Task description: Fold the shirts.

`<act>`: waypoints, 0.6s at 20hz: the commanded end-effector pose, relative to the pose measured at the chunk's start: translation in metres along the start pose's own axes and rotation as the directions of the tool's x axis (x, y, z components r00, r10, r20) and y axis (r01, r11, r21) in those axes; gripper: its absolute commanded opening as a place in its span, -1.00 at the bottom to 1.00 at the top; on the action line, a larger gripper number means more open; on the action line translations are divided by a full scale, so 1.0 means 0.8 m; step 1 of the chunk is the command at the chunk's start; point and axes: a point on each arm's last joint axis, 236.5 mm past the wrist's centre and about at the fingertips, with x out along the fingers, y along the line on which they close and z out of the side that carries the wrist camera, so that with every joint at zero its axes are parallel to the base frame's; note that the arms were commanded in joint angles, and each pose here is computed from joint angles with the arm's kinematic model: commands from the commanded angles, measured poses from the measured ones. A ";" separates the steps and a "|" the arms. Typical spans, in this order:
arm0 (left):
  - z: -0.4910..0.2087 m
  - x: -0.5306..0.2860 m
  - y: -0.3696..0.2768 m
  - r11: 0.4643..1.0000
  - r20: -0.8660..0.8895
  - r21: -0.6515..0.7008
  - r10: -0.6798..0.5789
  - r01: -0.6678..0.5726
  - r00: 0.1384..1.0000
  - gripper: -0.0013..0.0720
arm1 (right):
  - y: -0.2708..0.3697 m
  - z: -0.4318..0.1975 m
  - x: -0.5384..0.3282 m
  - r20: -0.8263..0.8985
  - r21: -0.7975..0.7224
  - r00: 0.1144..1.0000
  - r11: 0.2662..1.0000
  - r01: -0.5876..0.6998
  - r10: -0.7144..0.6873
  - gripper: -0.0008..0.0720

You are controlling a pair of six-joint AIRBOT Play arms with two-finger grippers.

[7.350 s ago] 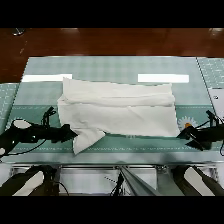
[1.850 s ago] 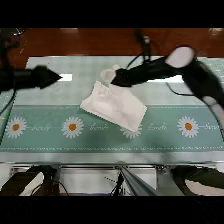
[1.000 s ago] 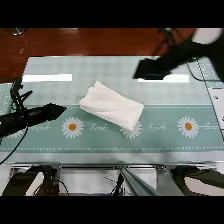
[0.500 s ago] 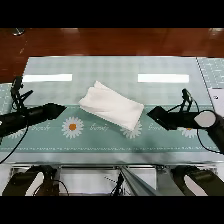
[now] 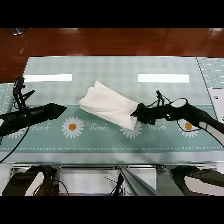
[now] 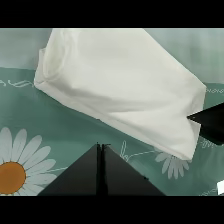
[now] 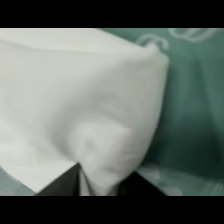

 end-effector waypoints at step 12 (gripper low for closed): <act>-0.003 -0.001 -0.025 0.994 -0.010 -0.067 -0.086 0.085 0.996 -0.91 | 0.252 0.107 -0.229 0.189 -0.583 0.979 0.794 0.171 -0.072 -0.90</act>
